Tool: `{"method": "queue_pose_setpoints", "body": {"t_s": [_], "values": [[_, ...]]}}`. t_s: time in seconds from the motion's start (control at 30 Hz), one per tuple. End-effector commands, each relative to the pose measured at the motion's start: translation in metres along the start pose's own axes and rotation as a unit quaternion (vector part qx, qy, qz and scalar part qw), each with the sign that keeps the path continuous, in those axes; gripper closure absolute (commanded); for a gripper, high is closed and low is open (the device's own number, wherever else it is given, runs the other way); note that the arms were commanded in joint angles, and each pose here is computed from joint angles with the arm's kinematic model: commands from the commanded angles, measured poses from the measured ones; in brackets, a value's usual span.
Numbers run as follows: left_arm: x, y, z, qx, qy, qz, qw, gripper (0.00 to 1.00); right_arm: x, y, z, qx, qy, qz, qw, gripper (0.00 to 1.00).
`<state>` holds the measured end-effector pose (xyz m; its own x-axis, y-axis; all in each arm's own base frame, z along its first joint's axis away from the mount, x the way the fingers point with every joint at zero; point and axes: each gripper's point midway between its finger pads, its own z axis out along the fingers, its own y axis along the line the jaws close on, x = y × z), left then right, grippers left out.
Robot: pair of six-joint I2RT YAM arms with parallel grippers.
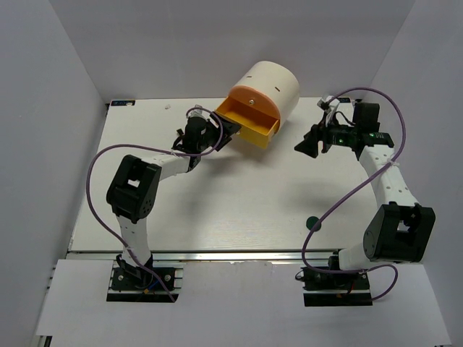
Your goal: Organize the makeup
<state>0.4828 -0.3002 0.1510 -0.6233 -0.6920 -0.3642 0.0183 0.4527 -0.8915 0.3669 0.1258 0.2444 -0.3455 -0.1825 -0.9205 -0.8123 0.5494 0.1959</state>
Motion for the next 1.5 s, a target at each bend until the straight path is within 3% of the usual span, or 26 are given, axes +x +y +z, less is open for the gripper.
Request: {"method": "queue_pose_setpoints", "body": {"t_s": [0.0, 0.03, 0.13, 0.17, 0.2, 0.4, 0.63, 0.77, 1.07, 1.23, 1.33, 1.47], "values": [[-0.016, -0.041, -0.018, 0.030, -0.019, 0.024, 0.999, 0.20, 0.010, 0.019, -0.010, -0.039, 0.024, -0.075, 0.996, 0.26], [-0.016, -0.043, -0.022, 0.030, -0.018, 0.028, 0.999, 0.19, 0.026, 0.031, -0.014, -0.057, 0.047, -0.064, 0.995, 0.27], [-0.018, -0.043, -0.036, 0.016, -0.019, 0.048, 0.999, 0.18, 0.054, 0.042, -0.019, -0.090, 0.090, -0.141, 0.982, 0.30], [-0.014, -0.034, -0.041, -0.002, -0.016, 0.056, 0.998, 0.16, 0.075, 0.055, -0.026, -0.111, 0.117, -0.127, 0.979, 0.32], [-0.015, -0.032, -0.047, -0.009, -0.019, 0.061, 0.998, 0.15, 0.086, 0.055, -0.029, -0.119, 0.134, -0.174, 0.968, 0.33], [-0.016, -0.020, -0.092, -0.048, -0.033, 0.100, 0.993, 0.02, 0.170, 0.071, -0.051, -0.173, 0.236, -0.217, 0.931, 0.42], [-0.020, 0.008, -0.139, -0.100, -0.051, 0.111, 0.987, 0.02, 0.239, 0.067, -0.069, -0.208, 0.330, -0.243, 0.888, 0.45], [-0.043, 0.021, -0.166, -0.133, -0.095, 0.116, 0.980, 0.02, 0.268, 0.053, -0.072, -0.203, 0.381, -0.276, 0.859, 0.47], [-0.062, 0.044, -0.223, -0.196, -0.146, 0.127, 0.961, 0.02, 0.264, 0.023, -0.050, -0.171, 0.377, -0.271, 0.869, 0.48], [-0.071, 0.051, -0.245, -0.225, -0.163, 0.132, 0.951, 0.02, 0.273, 0.015, -0.046, -0.175, 0.392, -0.267, 0.863, 0.48], [-0.080, 0.052, -0.258, -0.246, -0.177, 0.126, 0.945, 0.02, 0.282, 0.026, -0.048, -0.199, 0.397, -0.253, 0.860, 0.51], [-0.085, 0.071, -0.276, -0.295, -0.190, 0.097, 0.931, 0.02, 0.289, 0.033, -0.047, -0.203, 0.395, -0.253, 0.859, 0.66]]}}
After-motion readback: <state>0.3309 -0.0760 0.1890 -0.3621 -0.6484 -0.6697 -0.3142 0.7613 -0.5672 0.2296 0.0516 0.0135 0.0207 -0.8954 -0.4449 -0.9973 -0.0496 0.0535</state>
